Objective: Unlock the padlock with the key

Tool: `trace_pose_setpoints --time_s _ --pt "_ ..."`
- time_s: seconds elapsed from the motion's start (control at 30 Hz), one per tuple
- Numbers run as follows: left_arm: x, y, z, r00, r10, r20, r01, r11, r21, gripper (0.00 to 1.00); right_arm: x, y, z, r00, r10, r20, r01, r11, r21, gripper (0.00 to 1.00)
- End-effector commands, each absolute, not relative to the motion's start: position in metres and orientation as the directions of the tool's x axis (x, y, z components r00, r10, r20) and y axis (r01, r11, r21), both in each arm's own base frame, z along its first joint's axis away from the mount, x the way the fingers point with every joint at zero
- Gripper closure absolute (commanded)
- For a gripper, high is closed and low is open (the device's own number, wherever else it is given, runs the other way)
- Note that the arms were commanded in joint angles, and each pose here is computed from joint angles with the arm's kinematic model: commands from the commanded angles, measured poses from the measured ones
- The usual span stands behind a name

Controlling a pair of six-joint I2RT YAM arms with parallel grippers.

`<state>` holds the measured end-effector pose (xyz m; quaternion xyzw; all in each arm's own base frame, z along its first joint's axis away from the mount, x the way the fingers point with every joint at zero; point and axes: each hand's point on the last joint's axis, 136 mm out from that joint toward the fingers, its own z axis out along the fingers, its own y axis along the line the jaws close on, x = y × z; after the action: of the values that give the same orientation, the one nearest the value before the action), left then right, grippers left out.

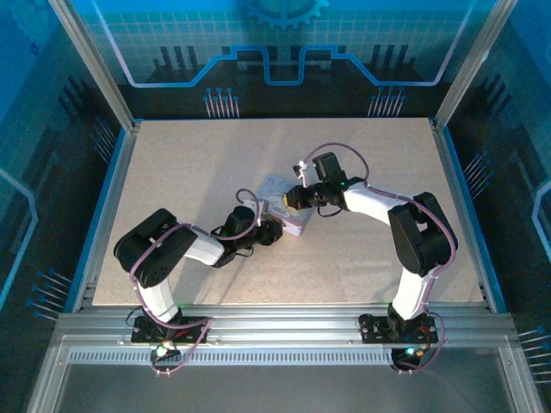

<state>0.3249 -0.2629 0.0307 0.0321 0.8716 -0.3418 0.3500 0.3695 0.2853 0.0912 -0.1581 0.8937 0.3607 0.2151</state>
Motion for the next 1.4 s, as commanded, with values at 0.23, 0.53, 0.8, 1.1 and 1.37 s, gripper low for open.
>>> trace_pose_setpoints --time_s 0.23,0.53,0.8,1.1,1.37 --pt "0.336 -0.267 0.022 -0.753 -0.212 -0.623 0.251 0.782 -0.57 0.75 0.326 0.29 0.057 -0.917 -0.186 -0.353 -0.374 0.707 0.6 1.0" --pt "0.329 -0.265 0.027 -0.761 -0.201 -0.617 0.256 0.78 -0.57 0.83 0.335 0.291 0.079 -0.887 -0.178 -0.426 -0.42 0.695 0.584 1.0" --pt "0.324 -0.268 0.034 -0.767 -0.205 -0.608 0.258 0.769 -0.585 0.9 0.35 0.284 0.121 -0.83 -0.15 -0.538 -0.478 0.689 0.545 1.0" --pt "0.322 -0.268 0.045 -0.768 -0.219 -0.602 0.248 0.765 -0.594 0.93 0.347 0.257 0.152 -0.748 -0.14 -0.648 -0.53 0.713 0.458 1.0" --pt "0.32 -0.27 0.056 -0.784 -0.239 -0.573 0.224 0.751 -0.621 0.94 0.326 0.233 0.163 -0.676 -0.147 -0.722 -0.573 0.721 0.39 1.0"
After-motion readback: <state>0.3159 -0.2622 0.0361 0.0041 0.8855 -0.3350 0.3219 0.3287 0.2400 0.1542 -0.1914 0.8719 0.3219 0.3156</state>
